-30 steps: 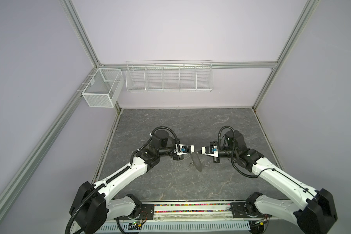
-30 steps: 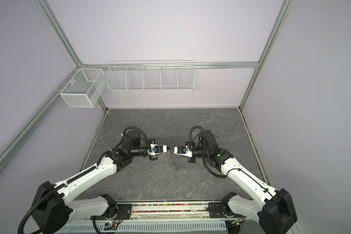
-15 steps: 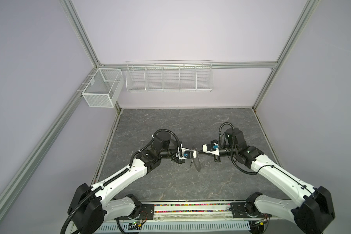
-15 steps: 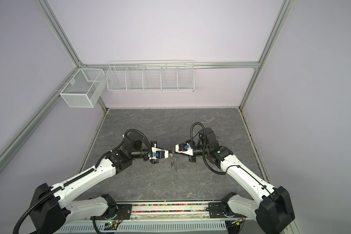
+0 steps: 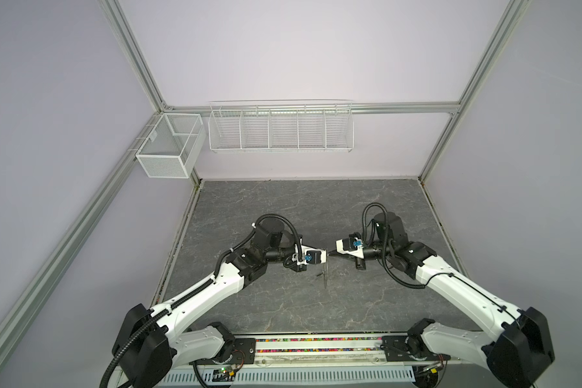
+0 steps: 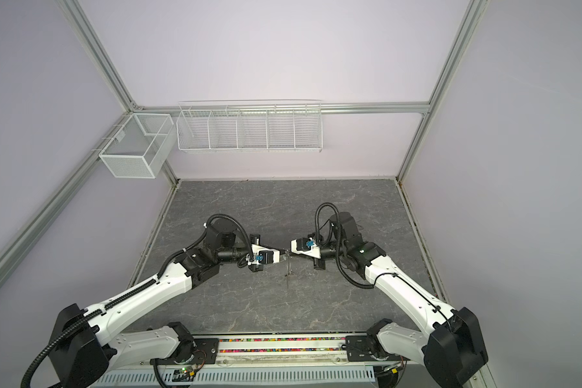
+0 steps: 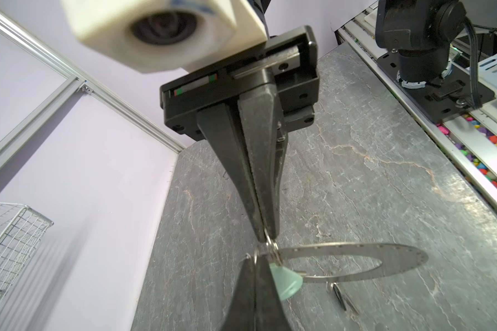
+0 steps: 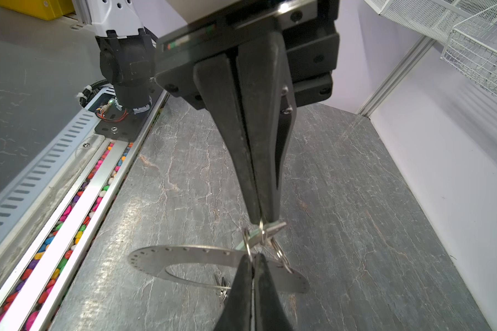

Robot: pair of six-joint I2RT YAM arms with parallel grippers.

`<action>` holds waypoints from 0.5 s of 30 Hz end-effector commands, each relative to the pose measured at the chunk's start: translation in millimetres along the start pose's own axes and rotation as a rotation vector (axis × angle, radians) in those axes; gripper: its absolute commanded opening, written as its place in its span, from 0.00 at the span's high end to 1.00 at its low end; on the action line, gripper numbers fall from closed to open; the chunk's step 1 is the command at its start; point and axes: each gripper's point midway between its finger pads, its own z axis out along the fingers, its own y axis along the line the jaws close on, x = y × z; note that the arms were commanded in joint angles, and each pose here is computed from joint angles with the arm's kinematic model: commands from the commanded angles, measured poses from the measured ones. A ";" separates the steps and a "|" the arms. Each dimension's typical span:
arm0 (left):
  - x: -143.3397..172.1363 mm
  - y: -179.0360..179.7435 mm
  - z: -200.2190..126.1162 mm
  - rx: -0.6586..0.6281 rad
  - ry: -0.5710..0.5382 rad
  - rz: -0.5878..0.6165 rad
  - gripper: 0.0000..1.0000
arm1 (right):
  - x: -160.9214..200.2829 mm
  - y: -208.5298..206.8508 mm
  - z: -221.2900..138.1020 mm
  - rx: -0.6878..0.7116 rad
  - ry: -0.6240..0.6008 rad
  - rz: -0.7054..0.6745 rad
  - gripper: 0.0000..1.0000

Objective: Attach keys to a key ring
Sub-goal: Insert the key into the keyring.

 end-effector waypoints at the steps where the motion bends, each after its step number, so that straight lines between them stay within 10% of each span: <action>1: -19.6 6.1 -6.4 0.000 -0.039 0.055 1.00 | -10.6 -1.4 -1.5 -0.020 -0.041 -0.002 0.93; 15: -21.0 -0.8 -5.7 0.031 -0.032 0.082 1.00 | -18.5 -11.9 -1.2 -0.020 -0.046 0.032 0.93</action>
